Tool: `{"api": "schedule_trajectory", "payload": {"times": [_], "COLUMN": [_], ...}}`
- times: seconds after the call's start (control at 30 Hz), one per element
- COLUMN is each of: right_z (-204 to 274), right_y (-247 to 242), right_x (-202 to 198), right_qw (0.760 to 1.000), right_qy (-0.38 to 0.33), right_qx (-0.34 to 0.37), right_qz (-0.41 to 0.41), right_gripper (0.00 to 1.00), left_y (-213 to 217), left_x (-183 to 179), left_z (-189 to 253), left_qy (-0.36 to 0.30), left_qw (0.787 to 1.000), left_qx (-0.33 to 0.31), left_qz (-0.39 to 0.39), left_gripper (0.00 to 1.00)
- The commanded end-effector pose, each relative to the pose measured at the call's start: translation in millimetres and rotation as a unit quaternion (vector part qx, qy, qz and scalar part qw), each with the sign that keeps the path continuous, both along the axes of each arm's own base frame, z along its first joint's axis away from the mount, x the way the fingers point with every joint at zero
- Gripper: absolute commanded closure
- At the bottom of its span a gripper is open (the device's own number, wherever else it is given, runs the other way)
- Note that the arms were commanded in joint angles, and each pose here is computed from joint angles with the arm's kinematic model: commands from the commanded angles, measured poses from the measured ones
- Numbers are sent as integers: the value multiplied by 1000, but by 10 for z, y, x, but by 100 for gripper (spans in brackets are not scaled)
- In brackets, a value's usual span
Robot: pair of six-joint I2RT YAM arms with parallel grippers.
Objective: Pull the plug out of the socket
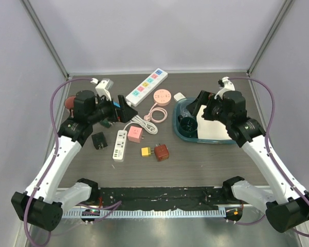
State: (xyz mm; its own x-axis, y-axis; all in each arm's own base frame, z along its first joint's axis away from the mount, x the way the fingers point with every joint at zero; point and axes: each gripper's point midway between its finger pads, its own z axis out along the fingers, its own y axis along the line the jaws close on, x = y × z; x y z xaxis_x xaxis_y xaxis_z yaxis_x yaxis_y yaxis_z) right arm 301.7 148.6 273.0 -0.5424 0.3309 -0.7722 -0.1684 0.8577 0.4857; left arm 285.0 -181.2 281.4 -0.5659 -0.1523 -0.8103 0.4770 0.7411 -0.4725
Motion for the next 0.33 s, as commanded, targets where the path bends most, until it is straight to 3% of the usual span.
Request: {"api": "schedule_trajectory", "payload": {"times": [0.0, 0.3], "right_z": [278, 288], "right_y": [74, 189], "right_x": [46, 17], "right_qw": [998, 995], "right_qy": [-64, -69], "right_qx": [22, 53], "right_qz": [16, 39], "right_gripper": [0, 0], "left_y": [42, 34], "left_x": [68, 25], "left_z": [328, 362], "left_qy": [-65, -74], "left_qw": [998, 997], "left_qx": [-2, -15], "left_qz": [10, 8], "left_gripper": [0, 0]}}
